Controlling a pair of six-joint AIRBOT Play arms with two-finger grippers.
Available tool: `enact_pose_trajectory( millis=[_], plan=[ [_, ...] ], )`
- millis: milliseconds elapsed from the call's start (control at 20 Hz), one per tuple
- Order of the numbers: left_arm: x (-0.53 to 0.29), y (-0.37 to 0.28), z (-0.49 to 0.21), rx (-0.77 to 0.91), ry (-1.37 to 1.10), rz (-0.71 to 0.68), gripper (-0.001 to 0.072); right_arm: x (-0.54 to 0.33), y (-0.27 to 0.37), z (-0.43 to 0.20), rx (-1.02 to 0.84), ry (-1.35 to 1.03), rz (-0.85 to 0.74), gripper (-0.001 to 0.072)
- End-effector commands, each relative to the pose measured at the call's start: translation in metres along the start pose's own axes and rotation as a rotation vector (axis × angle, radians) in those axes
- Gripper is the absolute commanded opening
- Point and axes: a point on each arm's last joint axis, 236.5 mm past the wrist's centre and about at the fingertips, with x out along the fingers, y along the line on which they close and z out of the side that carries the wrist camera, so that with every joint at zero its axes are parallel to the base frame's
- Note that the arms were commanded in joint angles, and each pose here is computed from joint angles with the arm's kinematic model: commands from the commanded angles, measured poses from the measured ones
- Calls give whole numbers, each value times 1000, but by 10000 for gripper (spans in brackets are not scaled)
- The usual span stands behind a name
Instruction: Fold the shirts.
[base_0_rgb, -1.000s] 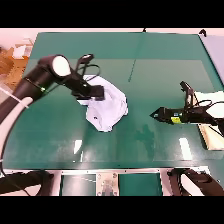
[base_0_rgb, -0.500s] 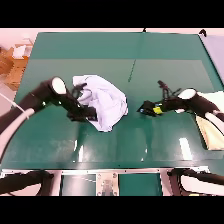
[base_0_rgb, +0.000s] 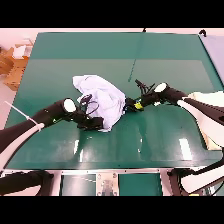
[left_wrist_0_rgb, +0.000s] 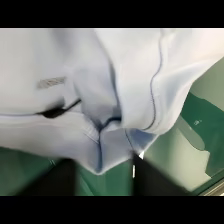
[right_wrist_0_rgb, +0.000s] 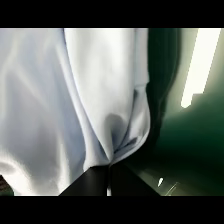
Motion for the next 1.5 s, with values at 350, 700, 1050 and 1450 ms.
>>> enact_pose_trajectory(
  millis=[350,700,1050,1450],
  plan=[
    [-85,101,45,-42,-194,276,24,-150,-36,48,-2,-171,-20,14],
    [-112,104,50,-52,-231,216,25,-168,-46,36,-58,-136,-67,13],
    [-282,1,128,162,-612,164,25,-354,96,79,-240,-581,210,13],
    [-645,-277,-15,765,-1515,-329,25,-634,352,-76,-882,-1472,255,13]
  ],
)
